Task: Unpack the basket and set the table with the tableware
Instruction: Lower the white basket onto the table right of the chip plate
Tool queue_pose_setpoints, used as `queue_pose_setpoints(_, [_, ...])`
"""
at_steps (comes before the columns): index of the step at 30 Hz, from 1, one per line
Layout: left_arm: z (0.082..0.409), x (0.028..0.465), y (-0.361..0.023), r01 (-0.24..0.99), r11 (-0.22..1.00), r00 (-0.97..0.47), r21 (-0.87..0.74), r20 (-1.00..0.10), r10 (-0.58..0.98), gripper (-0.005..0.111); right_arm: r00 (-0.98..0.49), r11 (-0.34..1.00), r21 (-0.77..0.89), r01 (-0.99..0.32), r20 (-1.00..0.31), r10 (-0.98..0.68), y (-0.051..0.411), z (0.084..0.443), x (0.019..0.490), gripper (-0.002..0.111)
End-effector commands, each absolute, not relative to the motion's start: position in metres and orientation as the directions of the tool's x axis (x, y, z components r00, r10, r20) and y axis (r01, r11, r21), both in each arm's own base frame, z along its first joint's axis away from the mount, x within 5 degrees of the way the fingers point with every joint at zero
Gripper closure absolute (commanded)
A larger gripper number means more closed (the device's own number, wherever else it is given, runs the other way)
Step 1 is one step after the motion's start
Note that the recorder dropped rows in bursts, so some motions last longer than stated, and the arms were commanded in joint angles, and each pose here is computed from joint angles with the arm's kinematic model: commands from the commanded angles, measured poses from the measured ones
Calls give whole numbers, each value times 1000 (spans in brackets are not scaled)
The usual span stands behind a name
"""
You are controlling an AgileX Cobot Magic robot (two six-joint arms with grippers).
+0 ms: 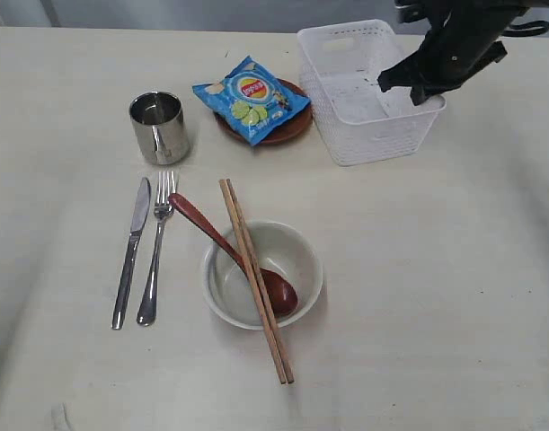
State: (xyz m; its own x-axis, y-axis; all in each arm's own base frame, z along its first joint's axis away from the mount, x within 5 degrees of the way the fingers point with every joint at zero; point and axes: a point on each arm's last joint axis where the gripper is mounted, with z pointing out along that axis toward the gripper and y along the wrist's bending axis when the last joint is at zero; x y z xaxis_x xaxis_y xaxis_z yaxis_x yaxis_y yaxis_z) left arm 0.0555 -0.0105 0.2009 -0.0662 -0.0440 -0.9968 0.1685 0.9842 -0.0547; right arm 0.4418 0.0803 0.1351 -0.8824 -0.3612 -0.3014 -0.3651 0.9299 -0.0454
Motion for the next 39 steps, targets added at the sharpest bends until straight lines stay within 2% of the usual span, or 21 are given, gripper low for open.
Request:
queue_pose_setpoints(1, [201,55,-10,170,984,-60,-57,-997,-47,107,-964,970,49,-238,109,-242,69,76,400,109])
queue_pose_setpoints(9, [201,55,-10,170,984,-60,-57,-997,-47,107,-983,994,17,-112,146,-114,18,62,381,109])
queue_pose_setpoints(13, [201,55,-10,170,984,-60,-57,-997,-47,107,-995,997,5,-77,69,-77,-1,73,381,109])
queue_pose_setpoints(20, [201,55,-10,170,984,-60,-57,-997,-47,107,-991,995,0,-102,-86,-102,2,106,394,109])
queue_pose_setpoints(28, [201,55,-10,170,984,-60,-57,-997,-47,107,-989,992,37,-120,-91,-116,10,135,410,109])
queue_pose_setpoints(33, [201,55,-10,170,984,-60,-57,-997,-47,107,-996,999,24,-37,-85,-35,9,140,410,109])
queue_pose_setpoints(39, [201,55,-10,170,984,-60,-57,-997,-47,107,-980,999,43,0,-200,8,16,164,414,109])
